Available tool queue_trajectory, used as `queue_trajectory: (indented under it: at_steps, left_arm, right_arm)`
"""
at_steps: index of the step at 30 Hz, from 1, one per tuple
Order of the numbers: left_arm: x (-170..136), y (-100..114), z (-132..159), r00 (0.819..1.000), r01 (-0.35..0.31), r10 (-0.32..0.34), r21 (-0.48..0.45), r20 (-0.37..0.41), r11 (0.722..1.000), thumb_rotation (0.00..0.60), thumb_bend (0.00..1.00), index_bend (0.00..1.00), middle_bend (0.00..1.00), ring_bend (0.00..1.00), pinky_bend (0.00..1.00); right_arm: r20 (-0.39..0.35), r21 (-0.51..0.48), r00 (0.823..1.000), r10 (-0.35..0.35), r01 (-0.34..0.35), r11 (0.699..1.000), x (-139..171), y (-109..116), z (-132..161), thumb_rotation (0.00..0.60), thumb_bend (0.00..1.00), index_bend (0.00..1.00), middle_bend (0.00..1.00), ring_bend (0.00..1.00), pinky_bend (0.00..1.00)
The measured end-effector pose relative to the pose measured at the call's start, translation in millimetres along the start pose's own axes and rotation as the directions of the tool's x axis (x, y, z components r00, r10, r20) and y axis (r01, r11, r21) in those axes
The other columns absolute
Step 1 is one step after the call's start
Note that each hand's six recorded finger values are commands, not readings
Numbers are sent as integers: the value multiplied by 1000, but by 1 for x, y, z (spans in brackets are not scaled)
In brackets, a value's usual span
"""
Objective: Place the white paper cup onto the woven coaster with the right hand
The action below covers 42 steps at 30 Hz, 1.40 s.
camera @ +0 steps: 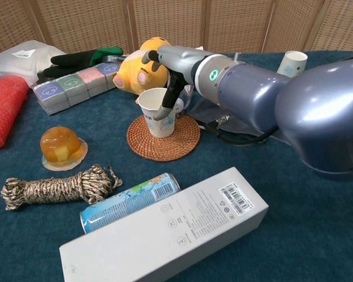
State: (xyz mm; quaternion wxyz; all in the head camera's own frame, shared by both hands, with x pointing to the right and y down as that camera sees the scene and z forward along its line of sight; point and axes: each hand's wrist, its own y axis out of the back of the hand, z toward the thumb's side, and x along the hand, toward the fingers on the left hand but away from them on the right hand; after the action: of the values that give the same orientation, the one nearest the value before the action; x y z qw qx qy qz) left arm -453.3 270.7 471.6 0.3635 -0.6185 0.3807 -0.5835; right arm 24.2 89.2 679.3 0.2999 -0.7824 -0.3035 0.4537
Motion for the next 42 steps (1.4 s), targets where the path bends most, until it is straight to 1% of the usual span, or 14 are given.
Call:
queue_trajectory:
  at_steps: [4, 8, 12, 18, 21, 27, 29, 33, 35, 39, 42]
  left_arm:
    - [0, 0, 0, 1000, 1, -1, -3, 5, 1000, 600, 275, 0, 0, 0, 0]
    - [-1, 0, 1, 1000, 3, -3, -3, 10, 1000, 600, 274, 0, 0, 0, 0]
    - [-1, 1, 2, 1000, -1, 1, -3, 11, 1000, 600, 274, 0, 0, 0, 0]
    - [-1, -1, 3, 1000, 2, -2, 2, 14, 1000, 600, 274, 0, 0, 0, 0]
    - [-1, -3, 4, 1000, 11, -11, 5, 19, 1000, 600, 274, 0, 0, 0, 0]
    - [1, -9, 7, 999, 24, -24, 16, 29, 1000, 600, 275, 0, 0, 0, 0]
    - [1, -10, 7, 999, 27, -28, 19, 28, 999, 600, 275, 0, 0, 0, 0]
    - [2, -13, 7, 999, 31, -32, 26, 25, 999, 600, 274, 0, 0, 0, 0]
    - [3, -14, 8, 999, 35, -36, 30, 26, 999, 600, 274, 0, 0, 0, 0]
    - [4, -19, 10, 998, 47, -49, 43, 30, 998, 600, 275, 0, 0, 0, 0]
    - [4, -23, 11, 998, 53, -54, 52, 31, 997, 600, 274, 0, 0, 0, 0]
  right_arm:
    - [-28, 4, 999, -34, 34, 999, 15, 14, -4, 600, 0, 0, 113, 369, 343]
    - [-41, 10, 995, -92, 92, 996, 31, 35, -19, 600, 0, 0, 114, 369, 343]
    - [-24, 8, 989, -143, 143, 990, 45, 58, -43, 600, 0, 0, 114, 369, 343]
    - [10, 20, 978, -210, 210, 978, 68, 84, -83, 600, 0, 0, 116, 369, 344]
    - [24, 22, 971, -239, 239, 971, 78, 94, -103, 600, 0, 0, 115, 363, 343]
    - [47, -11, 960, -276, 276, 961, 103, 102, -142, 600, 0, 0, 115, 354, 335]
    - [57, -5, 958, -281, 282, 959, 114, 104, -158, 600, 0, 0, 116, 341, 331]
    - [100, 58, 957, -272, 267, 962, 143, 106, -200, 600, 0, 0, 112, 302, 309]
    - [121, 94, 957, -265, 255, 962, 155, 107, -216, 600, 0, 0, 104, 273, 287]
    - [183, 175, 954, -239, 208, 962, 182, 104, -248, 600, 0, 0, 79, 188, 226]
    - [232, 227, 948, -220, 167, 959, 201, 102, -268, 600, 0, 0, 29, 105, 155]
